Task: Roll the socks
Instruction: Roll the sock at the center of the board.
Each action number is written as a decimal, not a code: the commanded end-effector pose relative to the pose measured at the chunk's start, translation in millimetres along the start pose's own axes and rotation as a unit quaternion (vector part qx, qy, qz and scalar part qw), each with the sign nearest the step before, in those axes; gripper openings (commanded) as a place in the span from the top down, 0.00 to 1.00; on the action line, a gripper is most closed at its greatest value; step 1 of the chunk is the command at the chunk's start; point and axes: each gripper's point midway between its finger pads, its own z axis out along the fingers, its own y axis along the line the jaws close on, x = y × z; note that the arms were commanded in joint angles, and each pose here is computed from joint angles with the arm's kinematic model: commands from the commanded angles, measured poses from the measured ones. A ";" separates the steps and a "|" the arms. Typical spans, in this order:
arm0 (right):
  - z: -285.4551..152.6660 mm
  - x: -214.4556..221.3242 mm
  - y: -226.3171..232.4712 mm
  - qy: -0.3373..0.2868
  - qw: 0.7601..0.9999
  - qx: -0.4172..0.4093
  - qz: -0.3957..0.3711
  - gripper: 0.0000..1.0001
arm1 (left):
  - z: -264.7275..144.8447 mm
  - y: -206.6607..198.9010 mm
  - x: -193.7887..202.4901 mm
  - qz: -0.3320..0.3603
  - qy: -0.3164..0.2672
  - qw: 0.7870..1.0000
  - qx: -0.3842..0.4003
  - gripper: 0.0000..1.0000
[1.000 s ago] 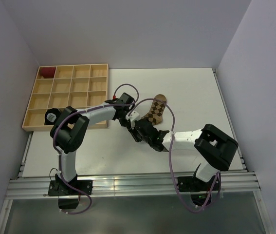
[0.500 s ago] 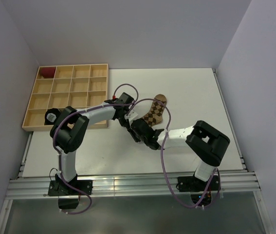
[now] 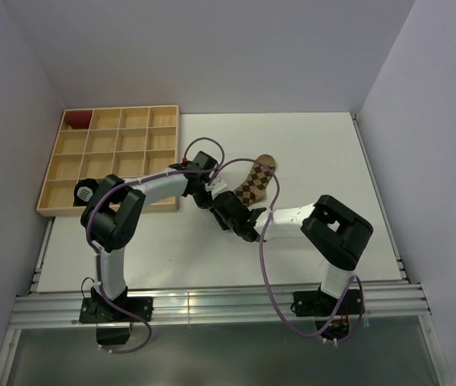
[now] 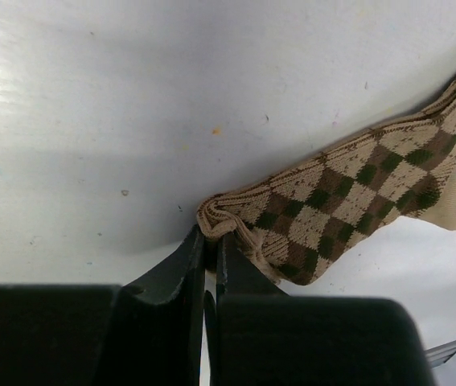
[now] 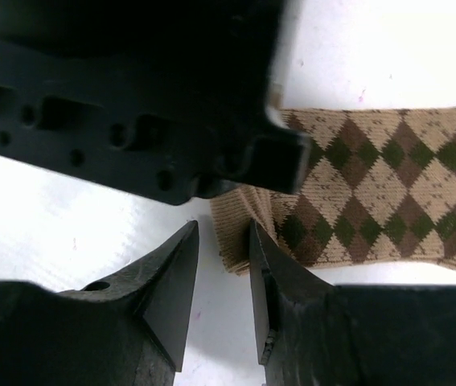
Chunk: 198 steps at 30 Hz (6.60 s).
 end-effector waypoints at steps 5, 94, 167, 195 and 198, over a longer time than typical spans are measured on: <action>9.2 45.8 -33.7 0.087 0.994 0.071 0.012 0.75 | 6.7 71.8 -3.9 -0.019 0.002 0.994 -0.110 0.94; -37.3 -49.8 -13.9 -0.118 0.990 -0.067 0.047 0.48 | -24.7 24.9 -9.9 0.048 -0.043 0.994 -0.091 0.87; -3.7 16.0 -24.2 0.085 0.889 -0.264 0.365 1.00 | -84.2 -30.0 -41.9 -0.120 -0.128 0.970 0.169 0.38; 7.3 65.2 -40.4 0.166 0.770 -0.270 0.553 1.00 | -14.5 -34.7 5.4 -0.057 -0.064 0.985 0.150 0.42; 7.7 67.7 -40.9 0.170 0.769 -0.268 0.556 1.00 | -5.5 -32.7 8.1 -0.055 -0.057 0.987 0.141 0.45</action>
